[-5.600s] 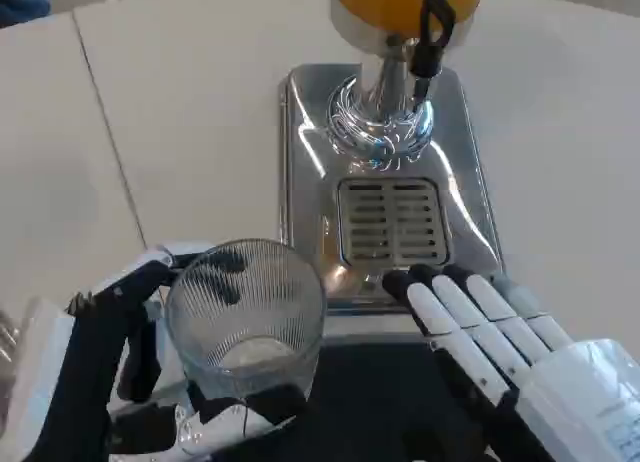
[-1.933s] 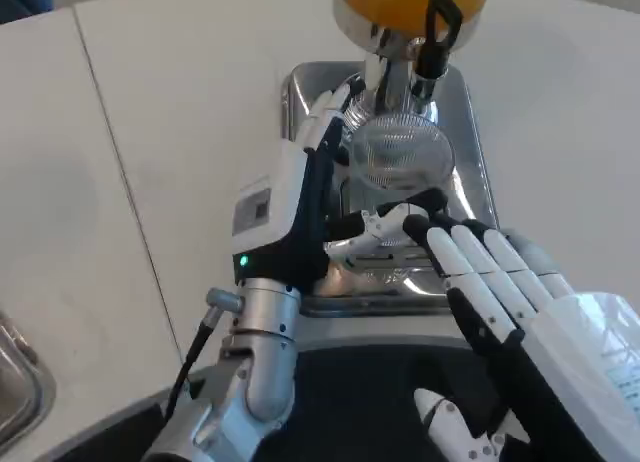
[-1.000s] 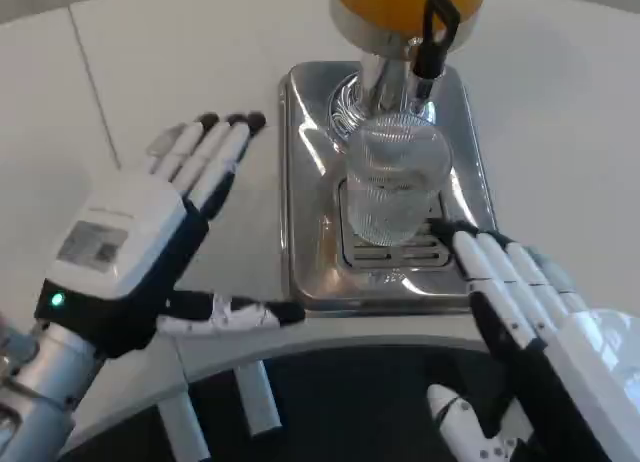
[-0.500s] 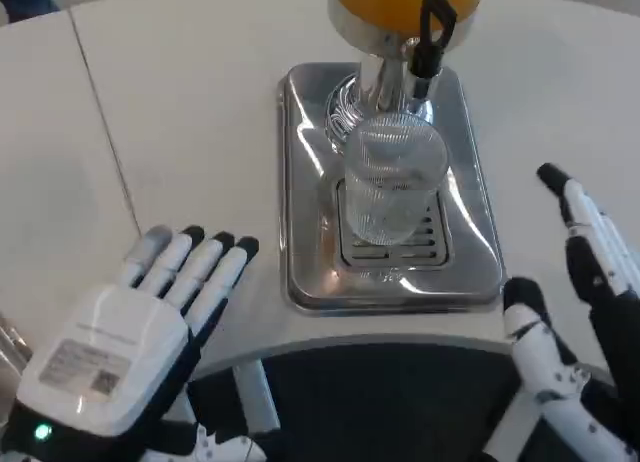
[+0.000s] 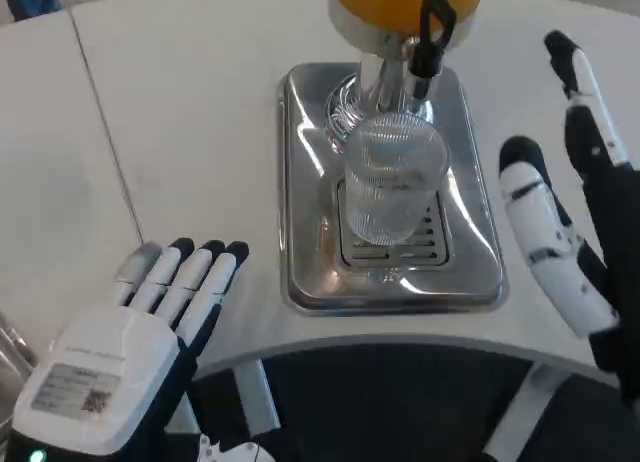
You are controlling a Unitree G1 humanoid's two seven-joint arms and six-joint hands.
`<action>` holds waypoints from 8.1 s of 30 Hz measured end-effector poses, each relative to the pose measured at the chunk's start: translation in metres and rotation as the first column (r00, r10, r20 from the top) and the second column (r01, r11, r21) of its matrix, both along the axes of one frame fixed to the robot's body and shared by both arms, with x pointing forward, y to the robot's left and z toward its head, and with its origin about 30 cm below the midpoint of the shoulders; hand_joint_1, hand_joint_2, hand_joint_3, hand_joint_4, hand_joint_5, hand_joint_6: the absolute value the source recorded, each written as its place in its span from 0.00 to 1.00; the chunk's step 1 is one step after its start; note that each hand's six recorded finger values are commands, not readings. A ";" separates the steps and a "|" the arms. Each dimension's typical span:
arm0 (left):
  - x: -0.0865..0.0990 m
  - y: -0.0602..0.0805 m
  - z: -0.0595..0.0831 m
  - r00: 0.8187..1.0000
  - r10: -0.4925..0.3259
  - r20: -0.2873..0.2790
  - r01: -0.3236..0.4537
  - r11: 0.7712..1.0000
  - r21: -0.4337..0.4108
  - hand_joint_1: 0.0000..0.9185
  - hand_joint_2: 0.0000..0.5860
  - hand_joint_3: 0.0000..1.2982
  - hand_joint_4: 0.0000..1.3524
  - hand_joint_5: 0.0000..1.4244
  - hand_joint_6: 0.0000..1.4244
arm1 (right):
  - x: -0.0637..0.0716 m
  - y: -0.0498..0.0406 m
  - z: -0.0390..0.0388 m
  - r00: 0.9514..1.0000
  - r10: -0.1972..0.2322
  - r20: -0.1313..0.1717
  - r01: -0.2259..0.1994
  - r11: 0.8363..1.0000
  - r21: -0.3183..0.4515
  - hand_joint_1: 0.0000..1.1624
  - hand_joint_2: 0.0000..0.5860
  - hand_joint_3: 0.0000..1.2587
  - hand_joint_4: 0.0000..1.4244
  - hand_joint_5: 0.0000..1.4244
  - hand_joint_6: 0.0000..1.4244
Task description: Grasp the cup under the faucet to collect the drink, then remove the cup.
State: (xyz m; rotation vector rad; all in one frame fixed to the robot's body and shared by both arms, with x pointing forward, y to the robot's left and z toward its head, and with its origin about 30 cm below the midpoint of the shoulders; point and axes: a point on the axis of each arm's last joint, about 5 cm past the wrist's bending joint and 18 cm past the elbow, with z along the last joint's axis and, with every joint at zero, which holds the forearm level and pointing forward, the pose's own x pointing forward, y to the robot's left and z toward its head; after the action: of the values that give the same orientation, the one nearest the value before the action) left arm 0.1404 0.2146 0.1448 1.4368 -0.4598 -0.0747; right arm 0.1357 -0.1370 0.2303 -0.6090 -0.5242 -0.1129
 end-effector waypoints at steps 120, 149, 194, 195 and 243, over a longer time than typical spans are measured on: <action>0.046 -0.027 0.000 0.997 0.042 0.060 -0.036 0.994 -0.105 0.00 0.07 0.00 0.00 0.00 0.00 | 0.078 0.0204 0.0605 0.992 0.102 -0.073 -0.125 0.846 -0.518 0.00 0.97 0.05 0.01 0.00 0.01; 0.068 -0.040 -0.001 0.998 0.026 0.056 -0.019 0.992 -0.123 0.00 0.08 0.00 0.00 0.00 0.01 | 0.062 0.0085 0.0397 0.999 -0.002 -0.033 -0.008 0.956 -0.293 0.00 1.00 0.01 0.00 0.00 0.00; 0.101 -0.065 -0.001 0.998 -0.019 0.064 0.040 0.943 -0.332 0.10 0.05 0.00 0.00 0.01 0.05 | -0.054 -0.0348 -0.0228 0.985 0.102 -0.137 -0.156 0.864 -0.478 0.25 0.85 0.00 0.00 0.00 0.00; 0.102 -0.066 -0.001 0.998 -0.025 0.065 0.045 0.942 -0.333 0.10 0.05 0.00 0.00 0.02 0.05 | -0.056 -0.0360 -0.0230 0.985 0.102 -0.139 -0.158 0.856 -0.492 0.25 0.84 0.00 0.00 0.00 0.00; 0.139 -0.115 -0.012 0.986 -0.099 0.134 0.153 0.863 -0.482 0.22 0.06 0.00 0.00 0.20 0.19 | -0.057 -0.0318 -0.0378 0.978 0.108 -0.181 -0.196 0.776 -0.600 0.26 0.80 0.00 0.00 0.00 0.00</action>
State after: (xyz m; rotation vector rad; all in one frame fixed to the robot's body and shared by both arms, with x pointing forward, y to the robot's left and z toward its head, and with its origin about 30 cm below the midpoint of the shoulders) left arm 0.2794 0.0996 0.1333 0.9080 -0.6110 0.0143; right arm 0.0789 -0.1688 0.1925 -1.2060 -0.4712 0.2709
